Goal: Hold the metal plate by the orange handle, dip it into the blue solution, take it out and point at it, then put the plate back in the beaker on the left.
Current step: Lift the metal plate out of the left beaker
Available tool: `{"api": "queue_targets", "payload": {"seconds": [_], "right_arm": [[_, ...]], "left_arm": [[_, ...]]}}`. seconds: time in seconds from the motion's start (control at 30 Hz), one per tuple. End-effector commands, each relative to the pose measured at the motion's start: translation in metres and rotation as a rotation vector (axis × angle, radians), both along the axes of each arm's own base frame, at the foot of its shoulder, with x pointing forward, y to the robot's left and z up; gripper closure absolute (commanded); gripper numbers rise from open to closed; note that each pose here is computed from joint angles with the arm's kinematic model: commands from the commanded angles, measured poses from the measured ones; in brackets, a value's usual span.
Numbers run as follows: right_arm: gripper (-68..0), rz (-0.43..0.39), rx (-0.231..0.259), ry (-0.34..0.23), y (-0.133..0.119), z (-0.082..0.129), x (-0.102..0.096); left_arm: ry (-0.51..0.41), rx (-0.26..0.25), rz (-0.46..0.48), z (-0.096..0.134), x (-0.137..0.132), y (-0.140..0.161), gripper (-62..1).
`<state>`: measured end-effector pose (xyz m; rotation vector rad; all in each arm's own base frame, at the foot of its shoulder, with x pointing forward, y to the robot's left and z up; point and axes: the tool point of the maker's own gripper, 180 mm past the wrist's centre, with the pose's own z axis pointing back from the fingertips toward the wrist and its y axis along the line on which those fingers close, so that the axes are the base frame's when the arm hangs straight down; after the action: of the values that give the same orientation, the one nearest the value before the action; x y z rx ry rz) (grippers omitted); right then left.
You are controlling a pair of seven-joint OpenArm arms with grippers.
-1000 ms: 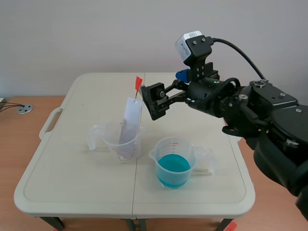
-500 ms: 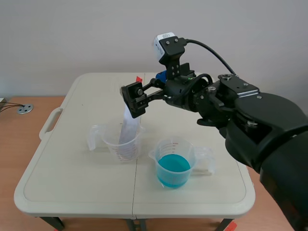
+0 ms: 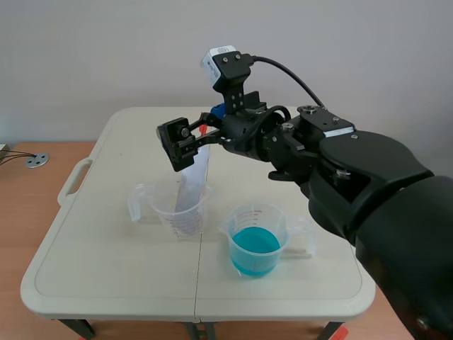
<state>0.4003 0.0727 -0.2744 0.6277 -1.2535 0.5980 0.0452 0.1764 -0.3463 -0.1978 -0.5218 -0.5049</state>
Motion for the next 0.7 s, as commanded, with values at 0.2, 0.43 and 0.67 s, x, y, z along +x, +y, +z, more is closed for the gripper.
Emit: {"api": "queue_targets", "payload": {"seconds": [0.2,0.43,0.67], "right_arm": [[-65.8,0.006,0.021,-0.048,0.005,0.018,0.005],[-49.5,0.002,0.027,-0.020,0.004,0.008,-0.001],[-44.9,0.001,0.032,-0.013,0.004,0.005,-0.003]], "left_arm": [[-0.011,-0.017,0.002,0.003,0.002,-0.004,-1.5],[-0.011,-0.017,0.002,0.003,0.002,-0.004,-1.5],[-0.011,-0.017,0.002,0.003,0.002,-0.004,-1.5]]}}
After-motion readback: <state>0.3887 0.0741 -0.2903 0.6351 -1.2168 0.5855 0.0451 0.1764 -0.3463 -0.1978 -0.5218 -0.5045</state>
